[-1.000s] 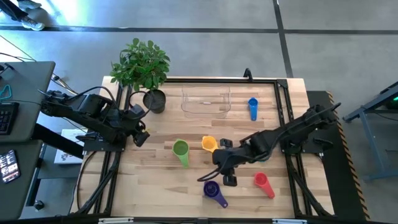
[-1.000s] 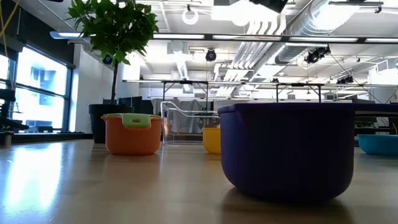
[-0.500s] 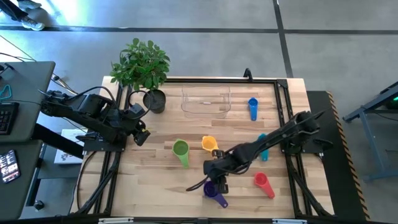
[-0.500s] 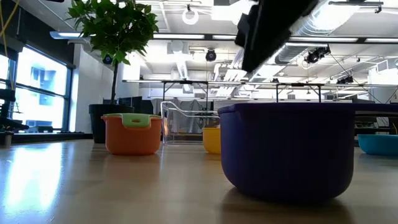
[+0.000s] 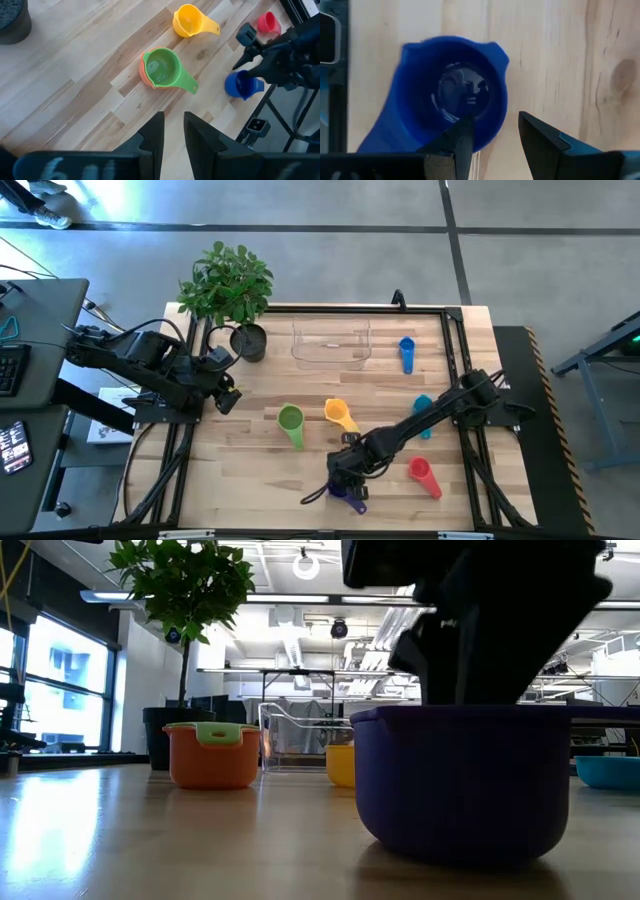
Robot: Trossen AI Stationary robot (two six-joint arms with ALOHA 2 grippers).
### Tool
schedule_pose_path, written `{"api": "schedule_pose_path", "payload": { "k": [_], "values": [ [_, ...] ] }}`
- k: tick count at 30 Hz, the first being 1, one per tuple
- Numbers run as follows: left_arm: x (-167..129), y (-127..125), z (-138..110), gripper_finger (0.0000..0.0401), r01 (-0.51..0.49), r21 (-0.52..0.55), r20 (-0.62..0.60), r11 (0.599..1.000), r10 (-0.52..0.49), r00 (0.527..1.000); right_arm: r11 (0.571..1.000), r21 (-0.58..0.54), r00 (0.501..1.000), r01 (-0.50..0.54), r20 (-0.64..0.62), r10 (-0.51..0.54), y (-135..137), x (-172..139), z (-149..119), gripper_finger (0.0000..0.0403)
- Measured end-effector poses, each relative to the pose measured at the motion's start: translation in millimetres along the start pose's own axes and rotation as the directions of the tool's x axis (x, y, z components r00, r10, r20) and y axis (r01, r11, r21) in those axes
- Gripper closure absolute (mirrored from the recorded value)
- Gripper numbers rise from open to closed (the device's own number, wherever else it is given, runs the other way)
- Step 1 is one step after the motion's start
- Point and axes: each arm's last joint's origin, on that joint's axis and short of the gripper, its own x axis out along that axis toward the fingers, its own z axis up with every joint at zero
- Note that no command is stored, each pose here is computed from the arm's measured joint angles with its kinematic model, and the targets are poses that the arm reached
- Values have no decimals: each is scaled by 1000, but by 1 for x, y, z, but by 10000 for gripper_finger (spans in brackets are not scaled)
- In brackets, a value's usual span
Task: Nest measuring cups in basket
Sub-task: Stack the dark blue measuring cup on top of the green measuring cup
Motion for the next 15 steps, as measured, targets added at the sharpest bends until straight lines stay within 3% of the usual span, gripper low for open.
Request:
{"api": "schedule_pose_path", "payload": {
  "k": [5,12,15],
  "values": [
    [0,0,0,339,-2,1,3,1000,2,1000,999,35,1000,7,-23,-6,-1,9,-2,272],
    [0,0,1,339,-14,1,26,1000,14,1000,998,62,1000,3,-25,-2,-1,9,-2,382],
    [0,0,1,339,-14,1,26,1000,14,1000,996,91,1000,1,-27,2,-4,9,-1,392]
  ]
}}
